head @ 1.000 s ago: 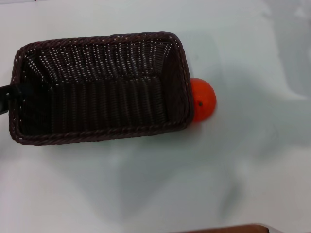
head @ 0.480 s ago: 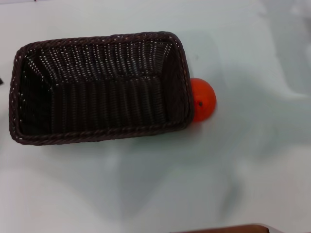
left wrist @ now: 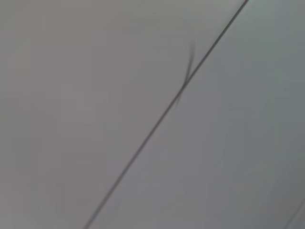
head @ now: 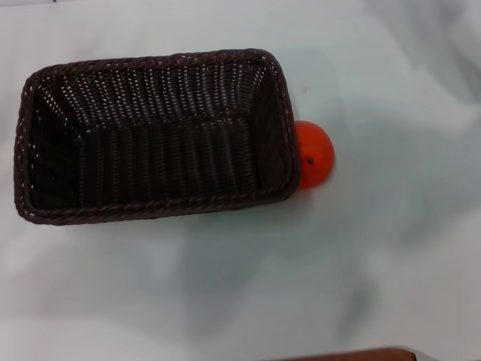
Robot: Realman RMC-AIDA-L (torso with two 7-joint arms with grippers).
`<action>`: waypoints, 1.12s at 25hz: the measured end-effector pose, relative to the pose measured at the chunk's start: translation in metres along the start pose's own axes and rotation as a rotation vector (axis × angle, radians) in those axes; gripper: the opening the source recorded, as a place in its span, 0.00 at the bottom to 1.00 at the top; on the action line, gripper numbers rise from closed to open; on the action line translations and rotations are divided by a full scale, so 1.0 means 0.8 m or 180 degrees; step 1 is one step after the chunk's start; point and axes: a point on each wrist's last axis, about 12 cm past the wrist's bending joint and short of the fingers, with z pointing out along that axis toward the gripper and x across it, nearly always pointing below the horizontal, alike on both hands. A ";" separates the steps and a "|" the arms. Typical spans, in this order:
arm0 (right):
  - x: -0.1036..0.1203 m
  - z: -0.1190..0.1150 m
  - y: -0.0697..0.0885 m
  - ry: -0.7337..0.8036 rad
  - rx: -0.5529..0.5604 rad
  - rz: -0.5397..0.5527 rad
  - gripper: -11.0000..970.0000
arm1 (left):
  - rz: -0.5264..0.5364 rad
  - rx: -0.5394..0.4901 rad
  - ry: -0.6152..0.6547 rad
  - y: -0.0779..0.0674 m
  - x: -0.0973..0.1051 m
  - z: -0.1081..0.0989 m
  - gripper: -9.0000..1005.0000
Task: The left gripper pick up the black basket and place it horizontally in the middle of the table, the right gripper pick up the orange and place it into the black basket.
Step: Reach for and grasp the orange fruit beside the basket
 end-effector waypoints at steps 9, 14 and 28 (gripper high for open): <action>0.052 -0.006 -0.007 -0.1170 0.0704 -0.0261 0.96 | 0.0310 0.0167 -0.0579 -0.005 0.025 0.011 0.67; 0.074 -0.008 -0.012 -0.1858 0.0744 -0.0611 0.96 | 0.0346 0.0285 -0.0604 -0.011 0.030 0.021 0.81; 0.107 0.012 -0.056 -0.3368 0.0724 -0.1487 0.95 | 0.0256 0.0439 -0.0629 -0.018 0.039 0.023 0.81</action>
